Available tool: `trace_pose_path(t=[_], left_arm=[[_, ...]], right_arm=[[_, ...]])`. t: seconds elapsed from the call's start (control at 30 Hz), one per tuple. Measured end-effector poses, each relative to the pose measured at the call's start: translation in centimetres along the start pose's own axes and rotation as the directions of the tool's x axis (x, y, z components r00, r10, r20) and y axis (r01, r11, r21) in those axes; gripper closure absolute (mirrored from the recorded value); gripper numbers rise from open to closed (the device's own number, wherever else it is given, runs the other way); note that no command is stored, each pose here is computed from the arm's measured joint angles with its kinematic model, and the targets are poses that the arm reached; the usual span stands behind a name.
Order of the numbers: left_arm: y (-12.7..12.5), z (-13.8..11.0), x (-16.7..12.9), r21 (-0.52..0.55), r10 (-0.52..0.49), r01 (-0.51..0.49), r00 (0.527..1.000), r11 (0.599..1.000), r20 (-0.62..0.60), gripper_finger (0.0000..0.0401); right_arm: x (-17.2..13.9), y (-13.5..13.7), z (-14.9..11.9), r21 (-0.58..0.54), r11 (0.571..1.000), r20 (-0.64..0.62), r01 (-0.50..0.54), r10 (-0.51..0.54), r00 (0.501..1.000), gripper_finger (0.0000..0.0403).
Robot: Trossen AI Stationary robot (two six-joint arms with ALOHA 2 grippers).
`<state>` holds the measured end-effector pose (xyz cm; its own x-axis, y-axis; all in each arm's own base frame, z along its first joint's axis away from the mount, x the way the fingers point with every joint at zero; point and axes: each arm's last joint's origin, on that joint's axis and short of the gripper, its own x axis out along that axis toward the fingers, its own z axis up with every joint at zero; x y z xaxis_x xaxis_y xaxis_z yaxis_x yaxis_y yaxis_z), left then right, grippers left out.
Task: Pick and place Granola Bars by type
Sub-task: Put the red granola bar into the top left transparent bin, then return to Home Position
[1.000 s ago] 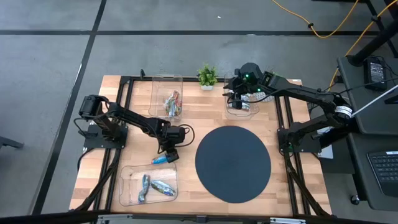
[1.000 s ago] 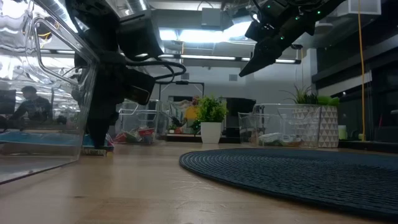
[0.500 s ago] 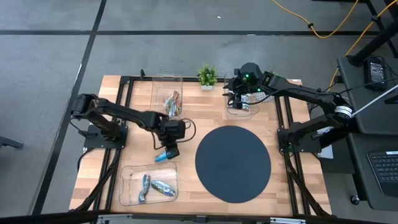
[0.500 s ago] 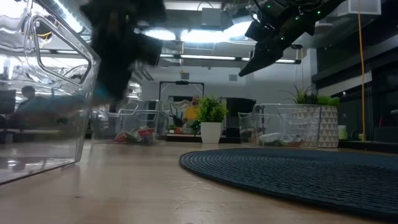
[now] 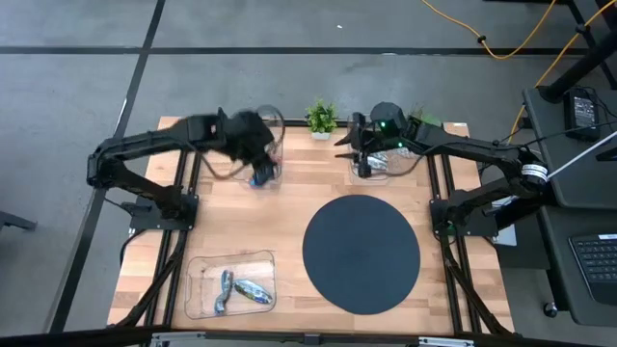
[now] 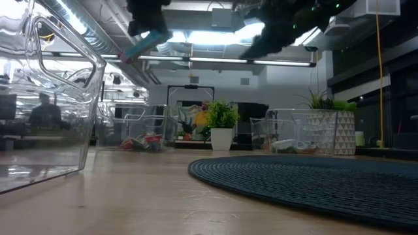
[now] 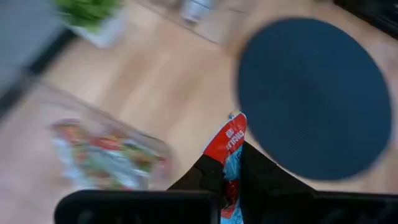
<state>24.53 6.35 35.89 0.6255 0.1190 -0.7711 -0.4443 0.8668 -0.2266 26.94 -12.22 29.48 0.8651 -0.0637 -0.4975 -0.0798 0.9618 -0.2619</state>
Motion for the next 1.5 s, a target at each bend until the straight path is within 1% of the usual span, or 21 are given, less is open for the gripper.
trace_pose_path(t=[0.07, 0.17, 0.27, 0.37, 0.47, 0.53, 0.63, 0.73, 0.8, 0.93, 1.0, 1.07, 1.13, 1.2, 1.23, 1.3, 1.37, 1.4, 1.43, 1.47, 1.5], left_arm=[[2.1, 0.6, -0.3, -0.030, 0.040, -0.040, 0.999, 0.999, 0.015, 0.0388], [5.3, 1.2, -0.3, -0.072, 0.073, -0.072, 0.997, 0.995, 0.013, 0.0387], [8.5, 1.2, 0.4, -0.102, 0.107, -0.110, 0.994, 0.989, -0.031, 0.0382], [10.5, 1.1, 0.8, -0.118, 0.055, -0.061, 0.997, 0.991, -0.054, 0.0357], [11.8, 0.8, 0.9, -0.150, 0.040, -0.054, 0.995, 0.987, -0.090, 0.0316], [12.2, 0.7, 0.9, -0.138, 0.049, -0.063, 0.994, 0.988, -0.103, 0.0285], [12.5, 0.6, 0.7, -0.133, 0.054, -0.067, 0.993, 0.989, -0.101, 0.0243], [12.5, 0.5, 0.2, -0.143, 0.023, -0.037, 0.995, 0.989, -0.094, 0.0215], [12.1, 0.1, -0.5, -0.161, -0.025, 0.010, 0.996, 0.987, -0.089, 0.0206], [10.4, -0.8, -3.5, -0.180, -0.180, 0.175, 0.984, 0.968, -0.015, 0.0204], [9.3, -1.5, -5.8, -0.140, -0.231, 0.237, 0.971, 0.961, 0.059, 0.0206], [7.9, -2.4, -8.5, -0.046, -0.291, 0.301, 0.944, 0.953, 0.153, 0.0208], [6.3, -3.3, -11.1, 0.048, -0.332, 0.333, 0.902, 0.942, 0.277, 0.0209], [4.9, -4.3, -12.8, 0.107, -0.366, 0.355, 0.832, 0.929, 0.418, 0.0209], [4.2, -4.7, -13.4, 0.137, -0.379, 0.362, 0.775, 0.922, 0.506, 0.0209], [3.3, -5.5, -13.8, 0.188, -0.401, 0.380, 0.626, 0.906, 0.669, 0.0209], [2.5, -6.6, -12.8, 0.263, -0.449, 0.416, 0.451, 0.870, 0.771, 0.0209], [2.2, -7.2, -11.7, 0.297, -0.477, 0.442, 0.380, 0.846, 0.792, 0.0209], [1.8, -7.9, -10.5, 0.329, -0.504, 0.468, 0.321, 0.820, 0.802, 0.0209], [1.4, -8.7, -9.1, 0.360, -0.535, 0.492, 0.278, 0.793, 0.798, 0.0209], [1.1, -9.5, -7.8, 0.386, -0.563, 0.508, 0.257, 0.770, 0.785, 0.0209]], right_arm=[[-0.2, 0.9, 1.1, -0.037, 0.999, 0.049, -0.009, 0.011, 0.999, 0.0245], [-1.0, 2.4, 2.7, -0.088, 0.996, 0.110, 0.014, -0.004, 0.994, 0.0245], [-2.6, 3.7, 4.1, -0.125, 0.991, 0.167, 0.047, -0.026, 0.986, 0.0245], [-4.8, 4.9, 5.2, -0.136, 0.987, 0.211, 0.088, -0.058, 0.976, 0.0245], [-7.6, 6.1, 6.0, -0.119, 0.985, 0.259, 0.128, -0.094, 0.961, 0.0245], [-9.5, 6.8, 6.5, -0.096, 0.984, 0.301, 0.147, -0.112, 0.947, 0.0245], [-11.9, 8.1, 6.5, -0.068, 0.988, 0.323, 0.137, -0.109, 0.940, 0.0245], [-13.5, 9.2, 5.9, -0.025, 0.994, 0.288, 0.106, -0.094, 0.953, 0.0245], [-14.4, 9.8, 5.3, 0.010, 0.996, 0.249, 0.088, -0.087, 0.964, 0.0245], [-16.0, 10.9, 3.6, 0.091, 0.994, 0.215, 0.056, -0.074, 0.974, 0.0245], [-16.7, 11.3, 2.7, 0.119, 0.991, 0.229, 0.054, -0.080, 0.970, 0.0245], [-17.3, 11.7, 1.9, 0.139, 0.988, 0.253, 0.060, -0.094, 0.963, 0.0245], [-17.8, 12.0, 1.1, 0.160, 0.985, 0.270, 0.063, -0.105, 0.957, 0.0245], [-18.1, 12.3, 0.6, 0.175, 0.983, 0.286, 0.049, -0.098, 0.953, 0.0245], [-18.3, 12.4, 0.4, 0.182, 0.983, 0.293, 0.040, -0.093, 0.952, 0.0245], [-18.3, 12.6, 0.0, 0.177, 0.984, 0.295, 0.026, -0.078, 0.952, 0.0245], [-18.3, 12.8, -0.2, 0.165, 0.986, 0.297, 0.015, -0.064, 0.953, 0.0245], [-18.3, 12.8, -0.2, 0.158, 0.987, 0.299, 0.012, -0.059, 0.952, 0.0245], [-18.3, 12.9, -0.2, 0.149, 0.989, 0.301, 0.011, -0.056, 0.952, 0.0245], [-18.3, 12.9, -0.1, 0.137, 0.990, 0.305, 0.012, -0.054, 0.951, 0.0245], [-18.3, 12.9, -0.1, 0.128, 0.992, 0.308, 0.013, -0.052, 0.950, 0.0245]])
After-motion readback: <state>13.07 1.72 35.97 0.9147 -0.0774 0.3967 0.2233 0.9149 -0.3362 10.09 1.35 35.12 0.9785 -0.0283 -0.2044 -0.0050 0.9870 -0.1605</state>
